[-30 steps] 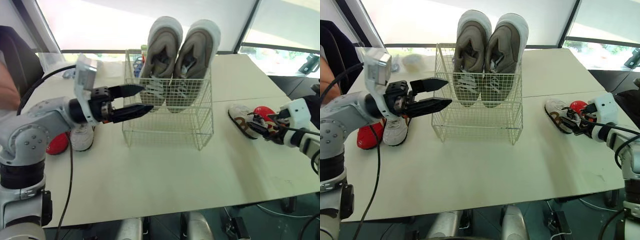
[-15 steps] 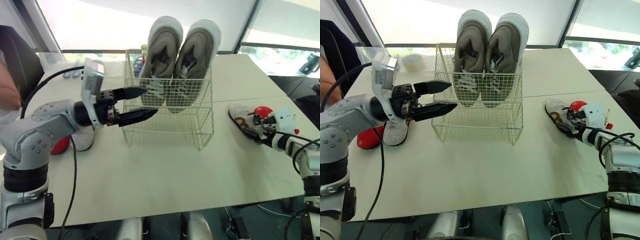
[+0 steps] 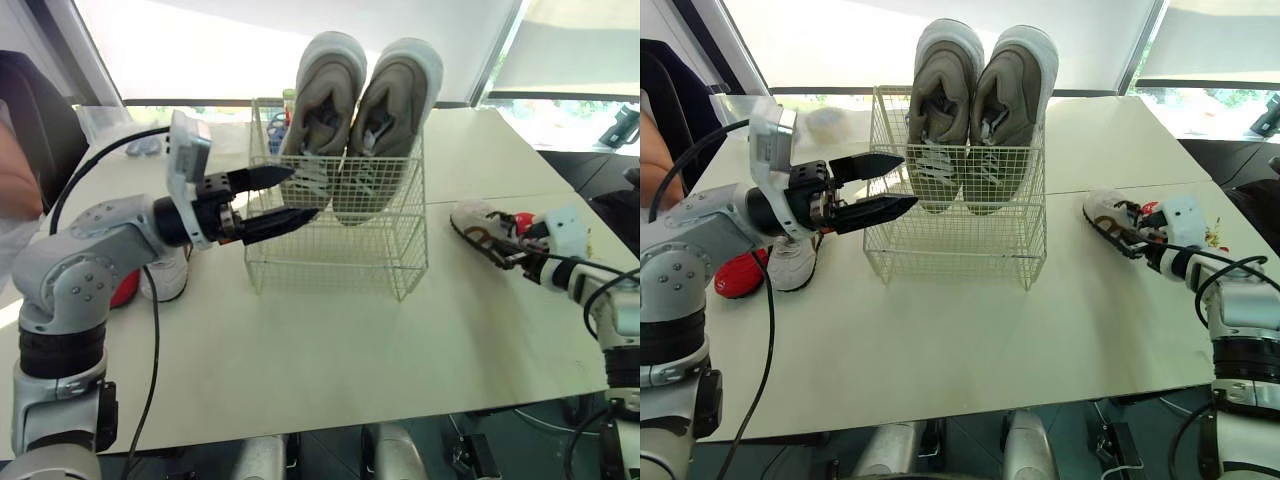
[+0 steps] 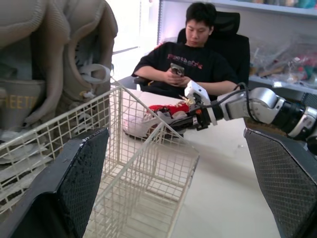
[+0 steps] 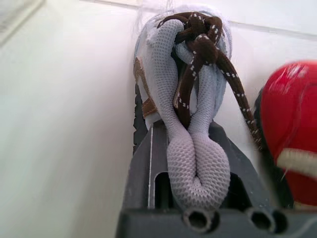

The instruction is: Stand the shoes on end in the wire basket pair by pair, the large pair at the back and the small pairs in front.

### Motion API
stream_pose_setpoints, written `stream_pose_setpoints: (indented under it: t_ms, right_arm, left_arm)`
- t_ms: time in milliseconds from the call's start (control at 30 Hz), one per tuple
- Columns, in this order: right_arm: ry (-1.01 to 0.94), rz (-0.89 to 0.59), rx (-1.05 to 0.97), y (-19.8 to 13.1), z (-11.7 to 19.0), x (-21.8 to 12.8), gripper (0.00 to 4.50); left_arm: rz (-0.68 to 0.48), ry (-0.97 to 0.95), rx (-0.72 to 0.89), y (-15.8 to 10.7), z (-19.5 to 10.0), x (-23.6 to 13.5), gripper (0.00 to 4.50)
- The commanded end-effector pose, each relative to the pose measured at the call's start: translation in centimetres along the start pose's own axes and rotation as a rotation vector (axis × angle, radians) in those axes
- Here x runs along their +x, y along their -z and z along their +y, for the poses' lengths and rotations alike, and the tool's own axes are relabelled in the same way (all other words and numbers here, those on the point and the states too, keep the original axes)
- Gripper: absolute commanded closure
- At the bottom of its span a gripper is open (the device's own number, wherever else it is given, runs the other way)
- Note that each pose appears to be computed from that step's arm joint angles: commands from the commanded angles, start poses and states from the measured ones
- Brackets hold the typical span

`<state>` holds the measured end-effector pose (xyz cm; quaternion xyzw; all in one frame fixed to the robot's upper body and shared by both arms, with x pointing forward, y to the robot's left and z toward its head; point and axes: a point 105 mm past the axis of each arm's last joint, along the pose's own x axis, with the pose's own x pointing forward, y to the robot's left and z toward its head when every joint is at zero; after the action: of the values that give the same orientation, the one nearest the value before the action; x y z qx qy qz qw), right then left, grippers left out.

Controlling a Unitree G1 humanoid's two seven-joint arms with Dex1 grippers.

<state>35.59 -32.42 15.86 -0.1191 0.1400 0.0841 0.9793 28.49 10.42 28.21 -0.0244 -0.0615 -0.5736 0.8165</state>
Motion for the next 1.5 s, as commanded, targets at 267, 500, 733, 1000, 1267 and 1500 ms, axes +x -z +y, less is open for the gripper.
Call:
stream_pose_setpoints:
  t_ms: [267,500,733,1000,1267,1500]
  right_arm:
    - [0.051,-0.692,-0.406,-22.2,1.9,-10.6,4.12]
    - [-0.362,-0.850,-0.711,-24.5,12.5,-13.3,4.12]
    - [-0.511,-0.795,-0.951,-22.1,16.3,-11.3,4.12]
    - [-0.609,-0.841,-1.061,-21.5,18.5,-10.9,4.12]
    - [-0.681,-0.867,-1.115,-21.5,20.2,-11.2,4.13]
    - [-0.711,-0.868,-1.131,-22.0,20.7,-11.3,4.14]
  left_arm:
    - [-0.106,0.011,-0.066,-3.9,2.5,-0.6,0.00]
    - [-0.147,0.103,-0.142,-6.4,3.0,-0.5,0.00]
    - [-0.138,0.189,-0.192,-8.0,2.5,-0.6,0.00]
    - [-0.102,0.201,-0.210,-7.3,2.5,-0.4,0.00]
    - [-0.048,0.205,-0.226,-5.7,2.4,0.1,0.25]
    - [-0.025,0.220,-0.238,-4.9,2.2,0.2,3.18]
